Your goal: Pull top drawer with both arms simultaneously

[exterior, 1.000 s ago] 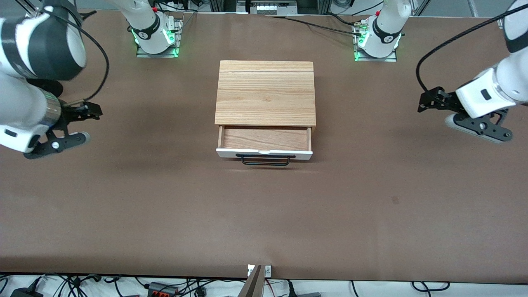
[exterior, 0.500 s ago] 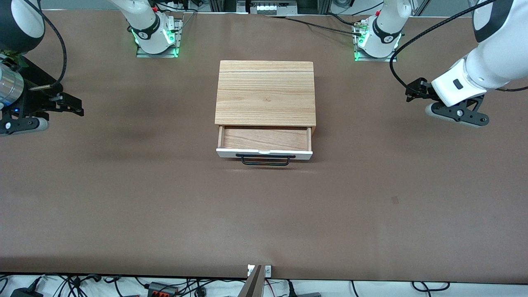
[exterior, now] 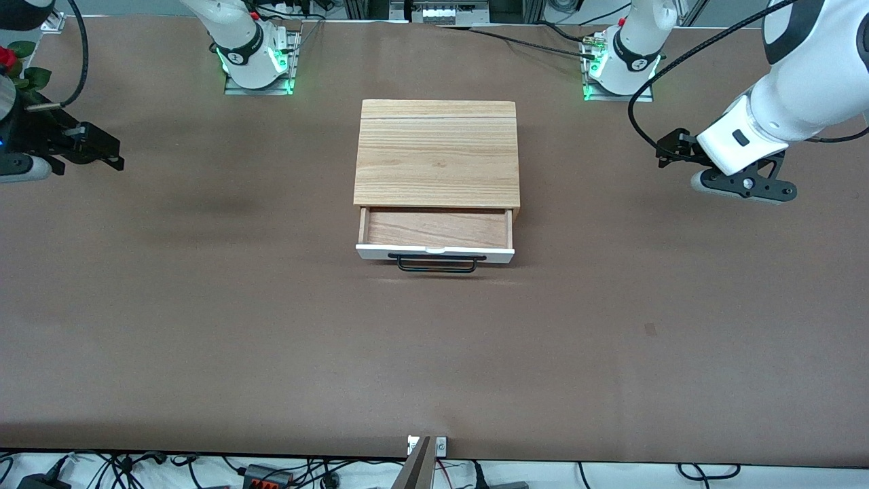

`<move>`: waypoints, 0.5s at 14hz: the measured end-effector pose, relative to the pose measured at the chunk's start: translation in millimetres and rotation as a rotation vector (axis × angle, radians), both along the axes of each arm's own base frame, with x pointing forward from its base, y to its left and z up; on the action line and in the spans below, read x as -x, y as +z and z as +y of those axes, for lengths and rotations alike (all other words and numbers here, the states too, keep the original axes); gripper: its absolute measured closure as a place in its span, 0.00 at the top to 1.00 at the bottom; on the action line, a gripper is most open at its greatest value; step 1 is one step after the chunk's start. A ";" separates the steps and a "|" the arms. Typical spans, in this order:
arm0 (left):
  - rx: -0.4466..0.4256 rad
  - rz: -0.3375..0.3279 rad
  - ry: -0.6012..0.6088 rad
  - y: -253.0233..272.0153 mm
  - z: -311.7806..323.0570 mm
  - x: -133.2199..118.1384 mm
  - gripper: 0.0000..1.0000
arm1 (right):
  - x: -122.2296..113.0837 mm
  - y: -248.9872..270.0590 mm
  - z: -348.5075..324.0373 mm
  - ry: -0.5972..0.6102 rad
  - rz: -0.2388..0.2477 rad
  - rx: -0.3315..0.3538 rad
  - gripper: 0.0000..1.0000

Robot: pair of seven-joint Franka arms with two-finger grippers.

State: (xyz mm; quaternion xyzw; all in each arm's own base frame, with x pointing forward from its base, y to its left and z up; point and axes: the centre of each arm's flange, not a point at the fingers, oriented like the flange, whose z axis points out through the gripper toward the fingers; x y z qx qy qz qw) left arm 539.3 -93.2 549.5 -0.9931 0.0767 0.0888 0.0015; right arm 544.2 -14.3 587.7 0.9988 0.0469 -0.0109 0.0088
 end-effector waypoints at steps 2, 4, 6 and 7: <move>-0.006 0.002 0.040 0.0 5.5 -0.7 1.00 | 0.0 -4.6 0.0 -0.041 0.011 -0.001 1.00; -0.008 -0.003 0.065 2.3 10.8 -2.6 1.00 | -1.8 -9.3 2.1 -0.062 0.020 -0.002 1.00; -0.008 -0.007 0.071 3.8 11.8 -3.4 1.00 | -1.5 -10.2 4.0 -0.065 0.025 -0.002 1.00; -0.008 -0.008 0.072 4.2 11.7 -3.5 1.00 | -1.0 -10.4 4.0 -0.066 0.029 -0.002 1.00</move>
